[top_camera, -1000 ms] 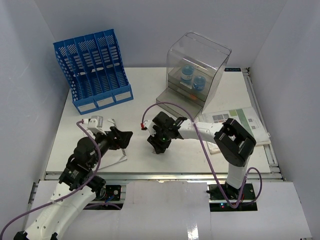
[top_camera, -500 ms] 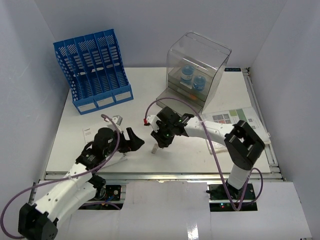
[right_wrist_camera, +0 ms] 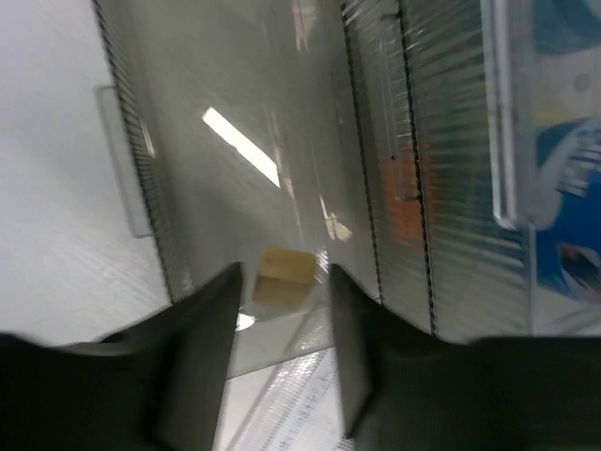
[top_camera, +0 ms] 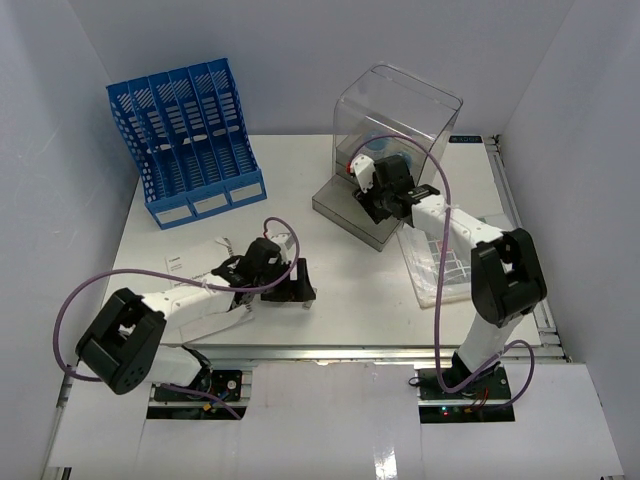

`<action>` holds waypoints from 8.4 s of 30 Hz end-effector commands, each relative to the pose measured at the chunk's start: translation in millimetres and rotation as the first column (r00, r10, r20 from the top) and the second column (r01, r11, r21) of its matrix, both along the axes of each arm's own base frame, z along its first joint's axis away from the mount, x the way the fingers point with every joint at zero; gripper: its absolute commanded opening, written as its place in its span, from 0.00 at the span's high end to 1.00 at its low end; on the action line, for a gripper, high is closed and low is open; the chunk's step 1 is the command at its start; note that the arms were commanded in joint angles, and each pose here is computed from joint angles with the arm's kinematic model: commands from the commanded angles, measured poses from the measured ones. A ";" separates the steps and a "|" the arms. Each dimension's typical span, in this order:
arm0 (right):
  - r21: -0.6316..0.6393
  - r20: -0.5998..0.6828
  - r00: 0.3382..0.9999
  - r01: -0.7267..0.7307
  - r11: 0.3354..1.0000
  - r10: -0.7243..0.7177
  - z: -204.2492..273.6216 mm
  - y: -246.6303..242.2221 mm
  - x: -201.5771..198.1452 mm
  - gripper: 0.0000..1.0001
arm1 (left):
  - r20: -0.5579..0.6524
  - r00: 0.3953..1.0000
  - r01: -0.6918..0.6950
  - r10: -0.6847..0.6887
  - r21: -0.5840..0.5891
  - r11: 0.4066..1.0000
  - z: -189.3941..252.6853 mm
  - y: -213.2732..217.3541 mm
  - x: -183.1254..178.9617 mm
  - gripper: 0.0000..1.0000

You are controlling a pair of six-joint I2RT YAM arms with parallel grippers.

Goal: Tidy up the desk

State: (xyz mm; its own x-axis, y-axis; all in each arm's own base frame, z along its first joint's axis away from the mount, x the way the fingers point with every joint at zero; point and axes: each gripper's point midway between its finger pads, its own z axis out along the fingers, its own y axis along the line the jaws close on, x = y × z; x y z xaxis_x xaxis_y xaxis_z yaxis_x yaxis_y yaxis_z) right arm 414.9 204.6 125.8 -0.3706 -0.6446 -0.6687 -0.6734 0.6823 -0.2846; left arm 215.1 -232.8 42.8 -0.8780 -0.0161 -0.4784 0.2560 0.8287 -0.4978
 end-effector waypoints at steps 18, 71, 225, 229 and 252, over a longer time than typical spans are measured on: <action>0.314 -0.024 0.928 -0.346 0.884 0.372 63.6 5.2 -104.5 0.22 | 0.060 0.994 0.055 -0.091 0.441 0.896 -38.3 -13.6 6.2 0.35; 0.496 0.238 0.855 -0.515 0.699 0.461 72.3 -68.5 -166.3 0.34 | 0.446 0.892 0.123 0.065 -0.379 0.917 217.7 -144.0 217.2 0.22; 0.151 0.112 0.492 -0.867 0.475 0.863 36.4 -19.3 -243.3 0.92 | -0.225 0.961 -0.266 0.162 -0.581 0.770 123.3 -84.5 39.8 0.02; 0.140 0.134 0.460 -0.886 0.443 0.878 40.6 0.4 -244.0 0.92 | -0.273 0.953 -0.274 0.132 -0.589 0.760 121.5 -107.0 40.5 0.02; 0.070 0.214 0.394 -0.919 0.389 0.894 68.4 43.7 -256.7 0.38 | -0.252 0.959 -0.242 0.127 -0.503 0.830 116.1 -135.3 53.0 1.00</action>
State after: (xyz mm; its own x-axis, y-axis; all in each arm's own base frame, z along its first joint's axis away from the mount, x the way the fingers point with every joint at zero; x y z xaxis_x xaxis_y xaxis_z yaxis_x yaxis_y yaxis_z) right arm 148.7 244.7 166.1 0.3998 -0.4701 -0.7869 -0.9059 -0.3332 -0.2612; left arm 257.2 -375.4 127.7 -0.9284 -0.3699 -0.0357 -0.1312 0.4161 -0.8998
